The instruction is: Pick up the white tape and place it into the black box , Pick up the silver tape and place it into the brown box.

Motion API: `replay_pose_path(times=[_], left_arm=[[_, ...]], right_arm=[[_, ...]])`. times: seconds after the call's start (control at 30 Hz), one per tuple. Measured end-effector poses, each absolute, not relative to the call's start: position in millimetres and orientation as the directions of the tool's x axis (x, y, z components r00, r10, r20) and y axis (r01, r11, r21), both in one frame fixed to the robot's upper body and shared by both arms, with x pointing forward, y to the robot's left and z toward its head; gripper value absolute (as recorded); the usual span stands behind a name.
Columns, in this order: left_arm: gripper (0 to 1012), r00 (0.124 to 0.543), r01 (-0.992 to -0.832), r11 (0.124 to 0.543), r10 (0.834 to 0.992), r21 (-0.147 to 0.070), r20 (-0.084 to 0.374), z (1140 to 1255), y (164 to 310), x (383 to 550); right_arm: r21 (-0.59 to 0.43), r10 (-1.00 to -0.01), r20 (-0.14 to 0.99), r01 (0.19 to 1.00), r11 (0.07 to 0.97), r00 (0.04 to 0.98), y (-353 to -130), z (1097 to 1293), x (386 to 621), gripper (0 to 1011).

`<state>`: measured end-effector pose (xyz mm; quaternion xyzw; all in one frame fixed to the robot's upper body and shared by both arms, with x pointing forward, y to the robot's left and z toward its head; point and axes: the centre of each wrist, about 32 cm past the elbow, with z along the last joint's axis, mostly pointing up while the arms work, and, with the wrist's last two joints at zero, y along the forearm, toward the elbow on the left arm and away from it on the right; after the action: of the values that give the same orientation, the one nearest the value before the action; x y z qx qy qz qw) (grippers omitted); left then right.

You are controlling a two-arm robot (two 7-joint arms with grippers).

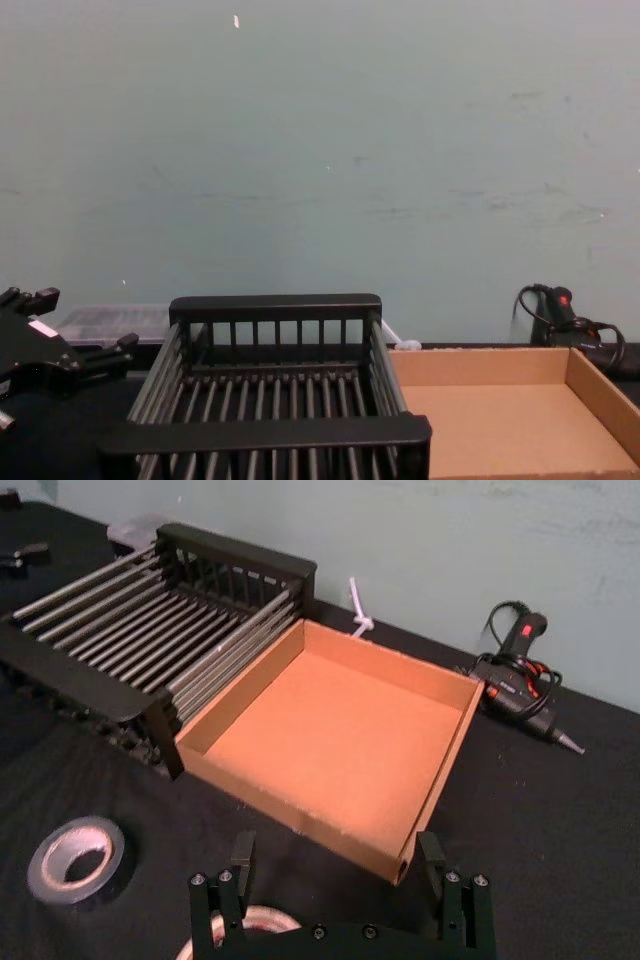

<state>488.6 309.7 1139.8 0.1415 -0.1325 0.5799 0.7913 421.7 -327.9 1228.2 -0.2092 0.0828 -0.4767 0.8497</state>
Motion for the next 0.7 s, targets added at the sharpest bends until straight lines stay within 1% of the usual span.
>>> replay_pose_path(times=[0.17, 0.33, 0.7], left_arm=[[1001, 0.292, -0.955, 0.287, 0.88, 0.07, 0.374, 1139.8, 309.7, 488.6], [1001, 0.292, -0.955, 0.287, 0.88, 0.07, 0.374, 1139.8, 309.7, 488.6], [1001, 0.292, -0.955, 0.287, 0.88, 0.07, 0.374, 1139.8, 309.7, 488.6]], right_arm=[[-0.462, -0.835, 0.058, 0.756, 0.463, 0.547, -330, 1229.1, 417, 1002], [-0.493, -0.821, 0.063, 0.733, 0.469, 0.567, -331, 1224.9, 412, 1002], [-0.493, -0.819, 0.066, 0.732, 0.47, 0.57, -331, 1224.2, 411, 1002]])
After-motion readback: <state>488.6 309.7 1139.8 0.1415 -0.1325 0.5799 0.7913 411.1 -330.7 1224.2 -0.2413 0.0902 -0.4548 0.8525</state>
